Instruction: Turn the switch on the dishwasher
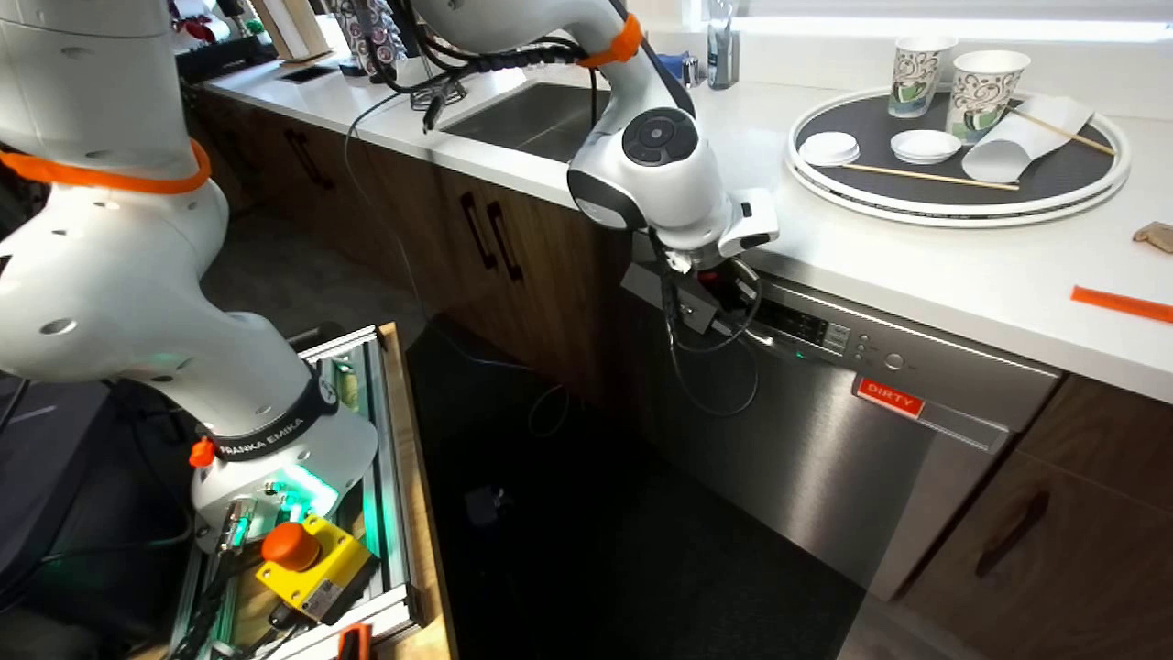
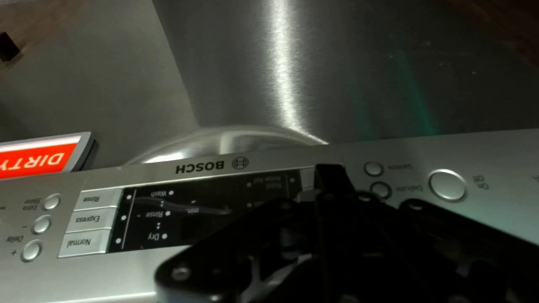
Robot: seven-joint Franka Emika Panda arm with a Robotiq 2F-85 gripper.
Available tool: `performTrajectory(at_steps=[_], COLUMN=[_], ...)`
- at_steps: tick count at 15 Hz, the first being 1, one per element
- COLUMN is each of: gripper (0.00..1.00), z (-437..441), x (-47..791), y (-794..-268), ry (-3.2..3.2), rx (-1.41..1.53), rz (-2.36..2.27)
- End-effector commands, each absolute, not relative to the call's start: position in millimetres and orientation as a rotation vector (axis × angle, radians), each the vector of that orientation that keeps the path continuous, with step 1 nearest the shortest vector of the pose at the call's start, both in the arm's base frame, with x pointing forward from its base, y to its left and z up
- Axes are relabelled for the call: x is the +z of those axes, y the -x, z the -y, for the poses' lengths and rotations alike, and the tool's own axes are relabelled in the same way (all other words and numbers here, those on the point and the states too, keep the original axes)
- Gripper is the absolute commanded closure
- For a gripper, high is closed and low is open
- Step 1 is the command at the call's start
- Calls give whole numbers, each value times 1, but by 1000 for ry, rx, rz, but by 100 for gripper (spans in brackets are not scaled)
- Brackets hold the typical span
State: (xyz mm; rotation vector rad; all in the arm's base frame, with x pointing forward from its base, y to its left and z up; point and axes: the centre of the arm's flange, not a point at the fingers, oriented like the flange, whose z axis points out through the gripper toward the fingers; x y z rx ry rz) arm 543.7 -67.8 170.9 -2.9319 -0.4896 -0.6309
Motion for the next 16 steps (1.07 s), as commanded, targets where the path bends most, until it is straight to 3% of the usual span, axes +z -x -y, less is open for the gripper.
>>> performTrajectory(at_steps=[1, 16], gripper=[100, 100], z=[67, 64], x=[175, 169], y=[-541, -552], ry=[2930, 2926], rx=[-677, -647], rz=[492, 467])
